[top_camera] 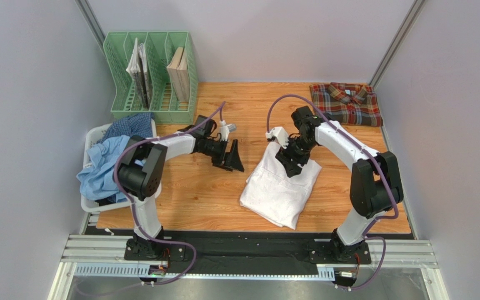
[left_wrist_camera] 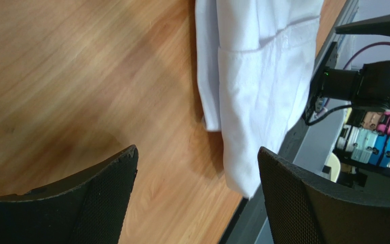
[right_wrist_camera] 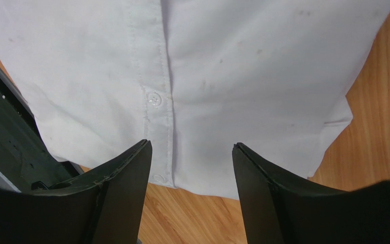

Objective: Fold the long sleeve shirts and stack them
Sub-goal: Fold the shirt

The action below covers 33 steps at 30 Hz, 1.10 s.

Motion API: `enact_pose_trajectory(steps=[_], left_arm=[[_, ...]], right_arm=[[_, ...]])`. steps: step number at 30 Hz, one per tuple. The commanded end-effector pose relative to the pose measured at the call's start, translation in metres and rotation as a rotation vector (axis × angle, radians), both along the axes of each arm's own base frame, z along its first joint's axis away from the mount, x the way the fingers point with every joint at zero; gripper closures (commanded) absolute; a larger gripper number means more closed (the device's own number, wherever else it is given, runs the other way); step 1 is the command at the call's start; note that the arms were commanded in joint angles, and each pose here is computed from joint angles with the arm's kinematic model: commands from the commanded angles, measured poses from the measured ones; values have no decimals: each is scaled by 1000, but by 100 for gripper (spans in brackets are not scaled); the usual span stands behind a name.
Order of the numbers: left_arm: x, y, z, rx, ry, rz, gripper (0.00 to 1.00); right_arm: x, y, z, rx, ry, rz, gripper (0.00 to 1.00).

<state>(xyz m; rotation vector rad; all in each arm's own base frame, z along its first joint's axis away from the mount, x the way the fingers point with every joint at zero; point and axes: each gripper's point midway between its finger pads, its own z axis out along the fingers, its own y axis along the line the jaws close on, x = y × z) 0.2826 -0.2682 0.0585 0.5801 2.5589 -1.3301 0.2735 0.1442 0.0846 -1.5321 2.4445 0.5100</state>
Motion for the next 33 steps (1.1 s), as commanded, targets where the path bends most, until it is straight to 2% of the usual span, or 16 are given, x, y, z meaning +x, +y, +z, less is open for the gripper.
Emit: enact_pose_trajectory(steps=[1,5,10,21,24,27,28,30,33], left_arm=[[17,-34,-8,-10,-38,-3,9],[11,-50,-33,5,49,-27,16],[6,-68,-48,-34,173,-31,23],[-7,-100,-59,-45,223,-49,29],[-6,-104,-57,-46,208,-47,36],[-2,-101,-47,-35,145,-50,63],[-2,-98,-34,-30,120,-54,80],[5,-96,-18,-9,49,-55,98],[13,-85,15,40,-87,-98,100]], right_arm=[[12,-10,-12,-9,36,-185,35],[13,-18,-35,-74,85,-215,36],[17,-17,-46,-86,116,-240,36],[24,-11,-48,-66,119,-252,36],[25,-9,-47,-57,121,-262,36],[28,-9,-39,-35,112,-286,36],[28,-9,-34,-18,117,-310,36],[29,-14,-18,32,122,-364,36],[30,-28,9,122,123,-474,35]])
